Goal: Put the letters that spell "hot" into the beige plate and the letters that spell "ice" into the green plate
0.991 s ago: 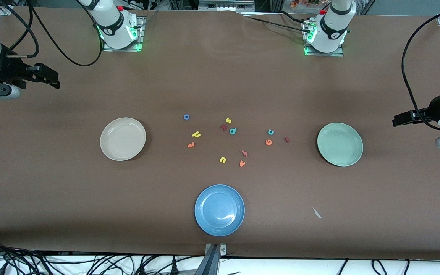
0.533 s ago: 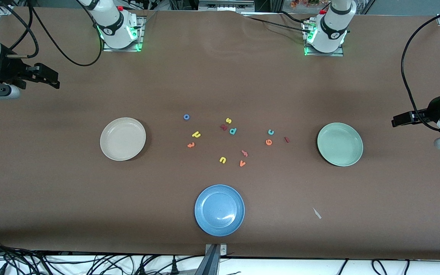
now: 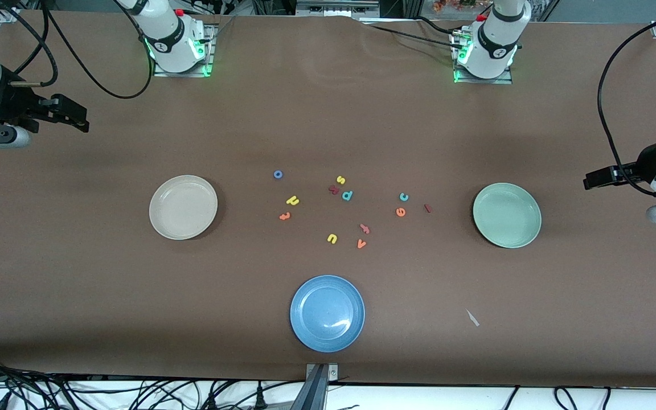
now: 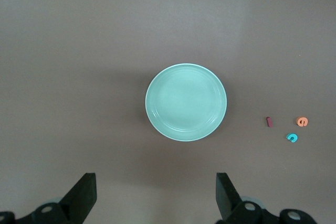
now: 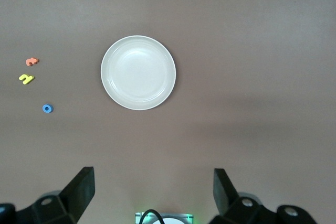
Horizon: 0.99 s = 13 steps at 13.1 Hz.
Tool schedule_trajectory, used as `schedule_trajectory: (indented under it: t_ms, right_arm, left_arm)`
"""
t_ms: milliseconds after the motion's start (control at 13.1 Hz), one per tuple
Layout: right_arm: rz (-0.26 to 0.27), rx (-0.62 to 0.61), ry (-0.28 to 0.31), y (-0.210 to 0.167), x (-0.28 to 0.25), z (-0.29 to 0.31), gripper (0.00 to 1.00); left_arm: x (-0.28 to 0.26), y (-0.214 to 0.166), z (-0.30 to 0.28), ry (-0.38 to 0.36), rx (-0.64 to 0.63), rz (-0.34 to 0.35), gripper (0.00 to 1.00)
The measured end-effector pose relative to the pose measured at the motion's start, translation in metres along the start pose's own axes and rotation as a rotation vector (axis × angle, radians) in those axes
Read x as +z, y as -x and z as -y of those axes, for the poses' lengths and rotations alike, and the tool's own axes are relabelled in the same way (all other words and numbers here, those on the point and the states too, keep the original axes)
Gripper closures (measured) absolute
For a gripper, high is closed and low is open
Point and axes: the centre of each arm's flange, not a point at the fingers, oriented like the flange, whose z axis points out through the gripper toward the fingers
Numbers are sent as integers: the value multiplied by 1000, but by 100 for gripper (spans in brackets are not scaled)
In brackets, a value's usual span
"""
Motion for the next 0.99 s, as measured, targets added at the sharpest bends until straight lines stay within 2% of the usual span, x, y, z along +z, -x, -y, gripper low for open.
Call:
schedule_trajectory:
  t_ms: [991]
  right_arm:
    - [-1, -22, 2, 1, 0, 13, 0]
  left_arm:
    - [1, 0, -5, 0, 8, 2, 0]
